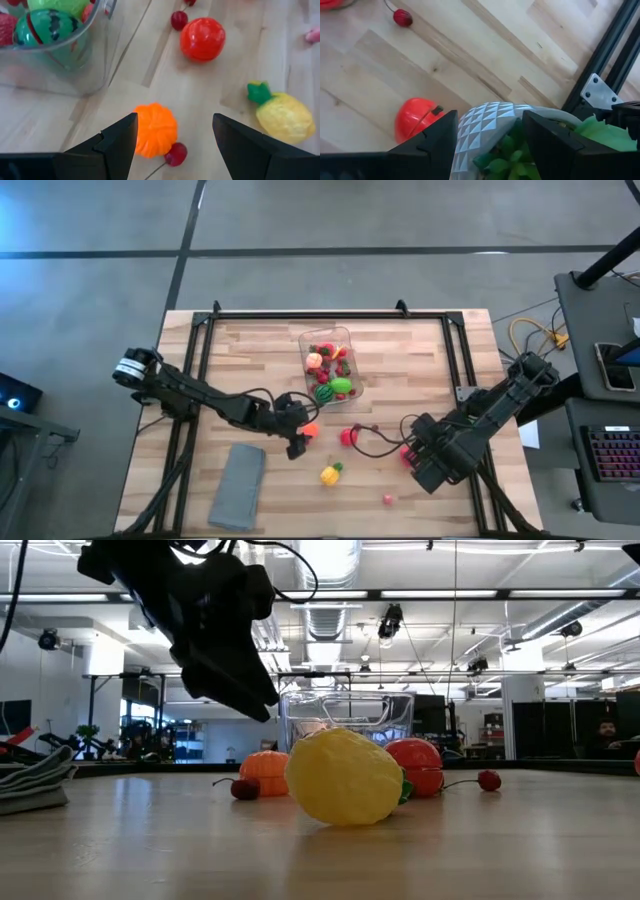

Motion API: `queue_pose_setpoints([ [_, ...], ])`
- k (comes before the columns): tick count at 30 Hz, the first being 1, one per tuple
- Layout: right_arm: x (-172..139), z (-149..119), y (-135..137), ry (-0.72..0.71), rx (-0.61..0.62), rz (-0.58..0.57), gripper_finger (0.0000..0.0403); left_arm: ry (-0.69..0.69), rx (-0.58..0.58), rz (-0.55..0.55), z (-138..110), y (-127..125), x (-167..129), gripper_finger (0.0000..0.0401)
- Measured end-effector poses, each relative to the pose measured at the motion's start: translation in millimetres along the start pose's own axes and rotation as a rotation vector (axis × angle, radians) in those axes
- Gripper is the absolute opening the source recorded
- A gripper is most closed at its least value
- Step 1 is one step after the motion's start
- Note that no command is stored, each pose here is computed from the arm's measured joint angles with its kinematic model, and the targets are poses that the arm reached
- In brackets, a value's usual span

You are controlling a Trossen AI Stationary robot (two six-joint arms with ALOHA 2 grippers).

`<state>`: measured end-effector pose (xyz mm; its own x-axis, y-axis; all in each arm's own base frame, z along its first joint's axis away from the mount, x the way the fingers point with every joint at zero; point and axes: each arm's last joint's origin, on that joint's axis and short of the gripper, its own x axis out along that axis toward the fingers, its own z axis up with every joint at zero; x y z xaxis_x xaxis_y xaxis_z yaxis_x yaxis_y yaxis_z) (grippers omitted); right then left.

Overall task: Pick and placing Produce into tupperware
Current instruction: Put the orange pumpkin into the transparent container

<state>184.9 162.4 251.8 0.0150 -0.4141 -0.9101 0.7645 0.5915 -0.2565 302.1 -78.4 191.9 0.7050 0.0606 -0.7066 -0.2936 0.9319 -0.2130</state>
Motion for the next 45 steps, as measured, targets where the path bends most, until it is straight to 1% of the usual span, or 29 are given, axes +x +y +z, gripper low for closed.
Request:
queue_pose_setpoints([
  [3,0,0,0,-0.009,-0.001,-0.003,0.0215,0.000,-0.002,0.000,0,0,1,0.0242],
  [8,-2,4,-1,-0.104,0.001,0.003,0.0215,0.014,0.002,0.008,-4,2,2,0.0242],
  [15,-4,15,-7,-0.179,0.021,-0.004,0.0215,0.029,0.004,0.020,-9,6,4,0.0242],
  [18,-6,22,-12,-0.226,0.058,0.011,0.0215,0.028,0.007,0.037,-11,7,4,0.0242],
  [23,-13,38,-27,-0.286,0.151,0.058,0.0215,0.021,0.014,0.078,-14,11,5,0.0242],
  [26,-17,46,-38,-0.317,0.195,0.087,0.0215,-0.006,0.072,0.132,-15,13,6,0.0242],
  [27,-19,48,-42,-0.325,0.208,0.098,0.0215,-0.011,0.072,0.137,-15,13,6,0.0242],
  [30,-23,53,-51,-0.338,0.241,0.123,0.0215,-0.044,0.039,0.118,-9,11,3,0.0242],
  [32,-25,55,-56,-0.350,0.251,0.138,0.0215,-0.056,-0.056,0.109,-6,9,1,0.0242],
  [34,-27,57,-61,-0.357,0.258,0.152,0.0215,-0.030,-0.158,0.100,-4,13,3,0.0242],
  [36,-29,57,-65,-0.363,0.263,0.164,0.0215,0.013,-0.213,0.068,-3,18,8,0.0242],
  [38,-30,58,-68,-0.379,0.270,0.172,0.0215,0.056,-0.235,0.058,-5,22,12,0.0242],
  [41,-30,60,-71,-0.400,0.274,0.175,0.0215,0.075,-0.238,0.065,-5,25,15,0.0246],
  [45,-28,62,-72,-0.400,0.274,0.162,0.0215,0.060,-0.243,0.060,-3,26,13,0.0263],
])
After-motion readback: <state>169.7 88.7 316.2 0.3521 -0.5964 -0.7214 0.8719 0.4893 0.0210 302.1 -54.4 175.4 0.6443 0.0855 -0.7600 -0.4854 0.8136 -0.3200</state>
